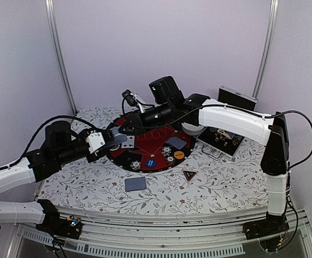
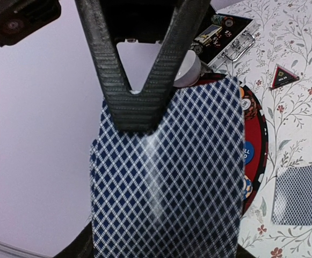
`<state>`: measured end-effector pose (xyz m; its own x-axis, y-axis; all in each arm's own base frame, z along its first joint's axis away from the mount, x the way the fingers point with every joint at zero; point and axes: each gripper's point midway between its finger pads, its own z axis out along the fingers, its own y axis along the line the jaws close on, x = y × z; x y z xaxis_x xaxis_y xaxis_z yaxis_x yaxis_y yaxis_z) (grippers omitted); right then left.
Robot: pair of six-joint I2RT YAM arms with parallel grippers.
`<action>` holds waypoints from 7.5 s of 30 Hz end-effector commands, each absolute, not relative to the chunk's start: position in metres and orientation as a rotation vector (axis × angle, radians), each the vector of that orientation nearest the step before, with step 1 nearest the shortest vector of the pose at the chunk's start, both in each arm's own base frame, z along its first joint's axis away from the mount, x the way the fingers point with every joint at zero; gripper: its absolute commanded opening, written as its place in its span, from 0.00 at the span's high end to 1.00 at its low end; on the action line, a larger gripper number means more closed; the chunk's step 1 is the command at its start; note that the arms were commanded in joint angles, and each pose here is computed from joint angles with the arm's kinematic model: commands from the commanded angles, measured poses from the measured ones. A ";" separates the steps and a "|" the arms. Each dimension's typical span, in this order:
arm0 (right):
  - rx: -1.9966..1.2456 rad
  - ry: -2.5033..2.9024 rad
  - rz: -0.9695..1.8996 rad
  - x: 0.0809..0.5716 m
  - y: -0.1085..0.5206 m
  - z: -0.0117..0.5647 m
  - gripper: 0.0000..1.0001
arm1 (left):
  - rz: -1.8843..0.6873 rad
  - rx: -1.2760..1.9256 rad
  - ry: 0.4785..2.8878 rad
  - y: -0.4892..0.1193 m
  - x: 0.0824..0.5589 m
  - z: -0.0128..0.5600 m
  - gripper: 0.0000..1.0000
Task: Distribute texas hold em gaming equipment
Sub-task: Pick up the poker card from the face-down deck piles, then flop the poker card in the community card area, then adjust the poker card in the community card area, then pick up the poker card from the face-down deck piles.
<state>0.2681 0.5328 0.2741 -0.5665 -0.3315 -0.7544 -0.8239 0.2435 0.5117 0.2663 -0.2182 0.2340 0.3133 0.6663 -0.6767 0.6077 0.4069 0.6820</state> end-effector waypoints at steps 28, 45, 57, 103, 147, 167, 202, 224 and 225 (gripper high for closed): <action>-1.006 1.766 1.264 0.257 0.477 0.385 0.99 | 0.065 1.202 1.347 -0.214 0.271 0.249 0.47; -0.764 1.675 0.166 0.452 0.438 0.289 0.99 | 0.166 1.072 1.413 -0.194 0.290 0.268 0.44; -1.147 1.633 -0.240 0.498 0.491 0.110 0.99 | 0.180 1.030 1.407 -0.185 0.292 0.277 0.44; -1.211 1.955 0.034 0.435 0.534 0.010 0.99 | 0.152 1.043 1.395 -0.187 0.288 0.280 0.43; -1.356 1.836 0.096 0.411 0.551 0.042 0.66 | 0.152 1.042 1.389 -0.187 0.286 0.281 0.43; -0.861 1.982 0.647 0.461 0.507 0.135 0.62 | 0.148 1.039 1.383 -0.186 0.285 0.283 0.43; -0.634 2.336 0.832 0.463 0.504 0.008 0.99 | 0.140 1.050 1.385 -0.188 0.284 0.281 0.43; -0.959 1.815 1.155 0.366 0.496 0.286 0.23 | 0.076 1.143 1.307 -0.200 0.267 0.275 0.44; -1.002 1.778 1.207 0.350 0.499 0.296 0.18 | 0.074 1.149 1.309 -0.201 0.267 0.274 0.45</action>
<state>0.4178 0.4848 0.2073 -0.5396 -0.2218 -0.8122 -0.7645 0.5331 0.3624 0.2708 -0.1973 0.2747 0.3080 0.6284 -0.7143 0.5247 0.5141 0.6785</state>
